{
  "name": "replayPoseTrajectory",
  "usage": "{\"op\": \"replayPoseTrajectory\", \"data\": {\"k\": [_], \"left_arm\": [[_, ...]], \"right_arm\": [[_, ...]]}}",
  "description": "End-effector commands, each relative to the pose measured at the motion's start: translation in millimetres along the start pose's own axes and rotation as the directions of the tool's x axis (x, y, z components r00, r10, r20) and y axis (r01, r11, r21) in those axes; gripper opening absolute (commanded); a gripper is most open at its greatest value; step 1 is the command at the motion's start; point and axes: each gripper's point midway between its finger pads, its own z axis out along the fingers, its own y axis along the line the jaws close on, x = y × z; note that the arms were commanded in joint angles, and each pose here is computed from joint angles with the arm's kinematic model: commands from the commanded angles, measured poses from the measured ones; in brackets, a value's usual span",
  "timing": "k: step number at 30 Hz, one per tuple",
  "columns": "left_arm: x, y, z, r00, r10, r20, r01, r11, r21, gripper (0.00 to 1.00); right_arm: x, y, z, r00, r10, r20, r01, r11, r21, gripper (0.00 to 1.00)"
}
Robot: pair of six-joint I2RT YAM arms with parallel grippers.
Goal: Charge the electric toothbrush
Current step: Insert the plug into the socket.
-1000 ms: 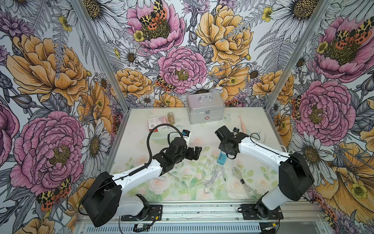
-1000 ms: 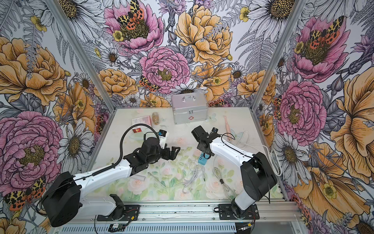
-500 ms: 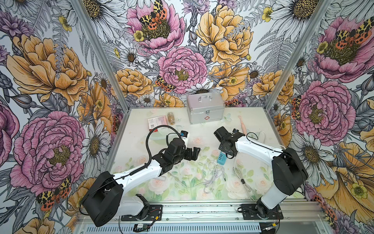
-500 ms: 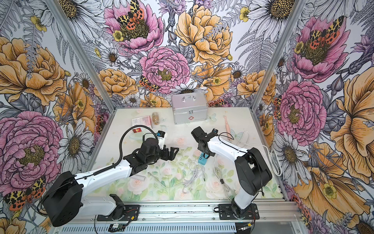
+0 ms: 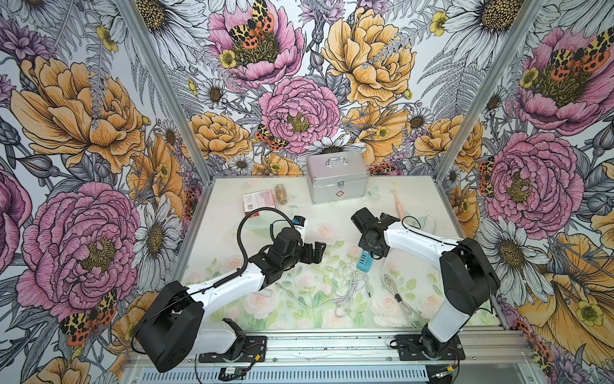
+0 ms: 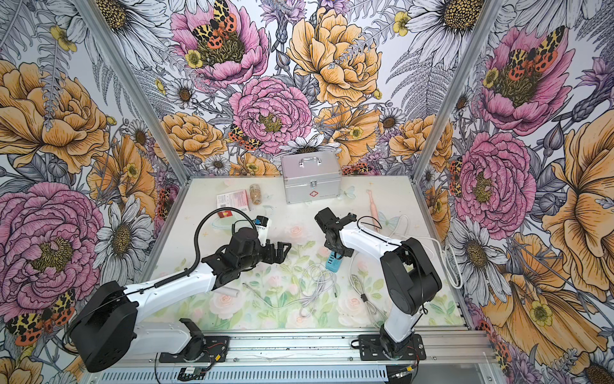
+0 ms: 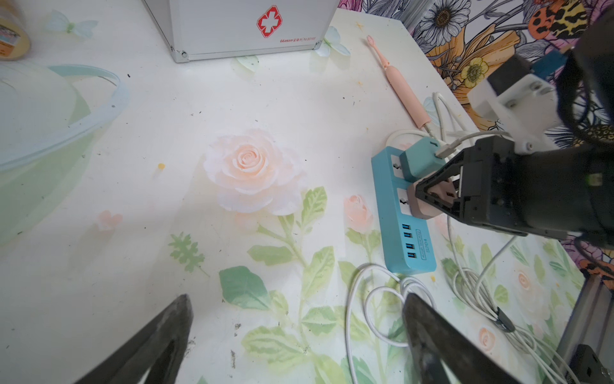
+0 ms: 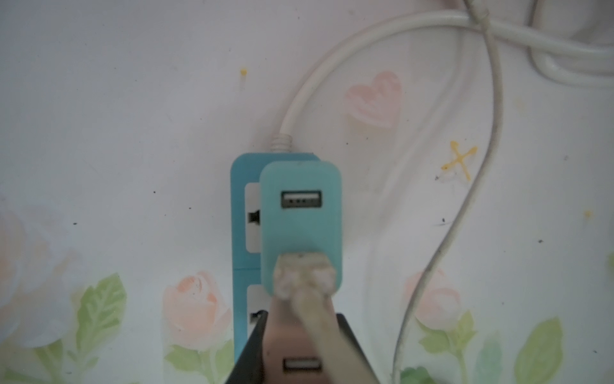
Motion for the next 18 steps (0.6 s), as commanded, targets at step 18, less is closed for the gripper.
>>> {"op": "replayPoseTrajectory", "data": {"k": [18], "left_arm": [[-12.7, 1.2, 0.8, 0.999, -0.043, 0.033, 0.043, 0.999, 0.009, 0.99]], "right_arm": [[-49.8, 10.0, 33.3, 0.995, -0.102, 0.005, 0.102, 0.995, 0.019, 0.09]]}}
